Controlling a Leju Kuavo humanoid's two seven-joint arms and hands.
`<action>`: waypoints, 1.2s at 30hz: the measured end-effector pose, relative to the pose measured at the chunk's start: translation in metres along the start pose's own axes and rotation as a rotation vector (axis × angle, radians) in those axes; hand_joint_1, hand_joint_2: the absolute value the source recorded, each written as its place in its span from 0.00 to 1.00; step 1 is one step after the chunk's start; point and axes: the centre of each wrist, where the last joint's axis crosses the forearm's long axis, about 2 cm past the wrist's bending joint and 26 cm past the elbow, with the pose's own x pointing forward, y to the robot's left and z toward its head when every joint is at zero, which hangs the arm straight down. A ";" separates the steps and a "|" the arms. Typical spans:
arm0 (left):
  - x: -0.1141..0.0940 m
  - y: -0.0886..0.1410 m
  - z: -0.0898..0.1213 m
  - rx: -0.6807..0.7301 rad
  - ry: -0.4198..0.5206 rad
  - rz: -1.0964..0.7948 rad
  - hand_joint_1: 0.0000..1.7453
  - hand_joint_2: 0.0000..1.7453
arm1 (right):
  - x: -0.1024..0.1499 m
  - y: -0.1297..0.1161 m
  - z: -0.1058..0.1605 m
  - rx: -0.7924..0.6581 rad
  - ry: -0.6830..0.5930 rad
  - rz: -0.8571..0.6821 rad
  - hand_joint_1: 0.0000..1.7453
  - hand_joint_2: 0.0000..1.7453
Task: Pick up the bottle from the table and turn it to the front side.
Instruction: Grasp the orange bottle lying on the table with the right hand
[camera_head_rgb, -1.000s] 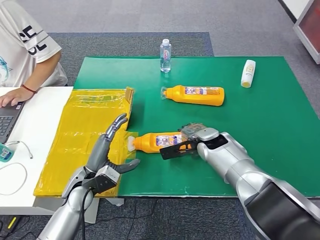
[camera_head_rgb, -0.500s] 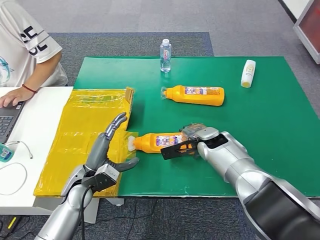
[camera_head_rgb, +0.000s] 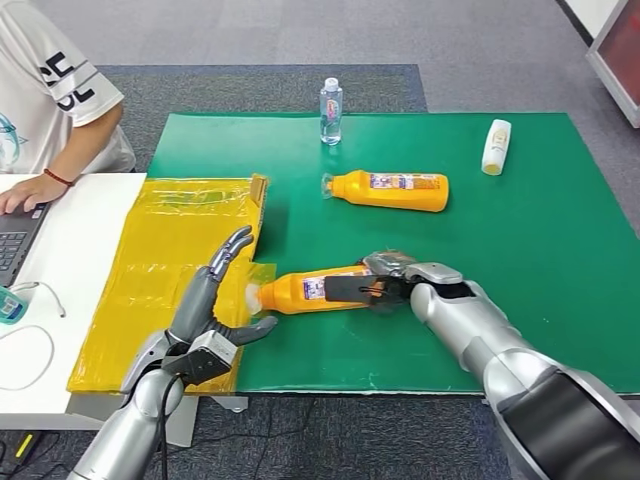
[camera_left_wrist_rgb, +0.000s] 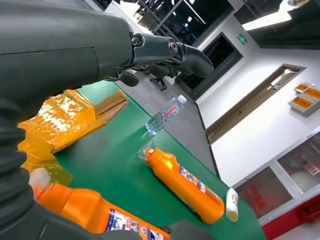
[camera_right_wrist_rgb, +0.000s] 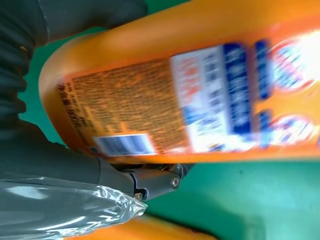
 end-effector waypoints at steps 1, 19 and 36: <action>0.000 0.000 0.000 0.000 0.000 0.000 0.00 1.00 | -0.008 0.005 0.003 -0.015 -0.027 -0.066 1.00 1.00; -0.002 -0.005 0.016 -0.002 0.030 0.019 0.00 1.00 | -0.095 0.109 0.070 -0.335 -0.294 -0.889 1.00 1.00; -0.012 -0.001 0.033 -0.015 -0.015 0.346 0.00 1.00 | -0.080 0.120 0.097 -0.453 -0.577 -1.044 1.00 1.00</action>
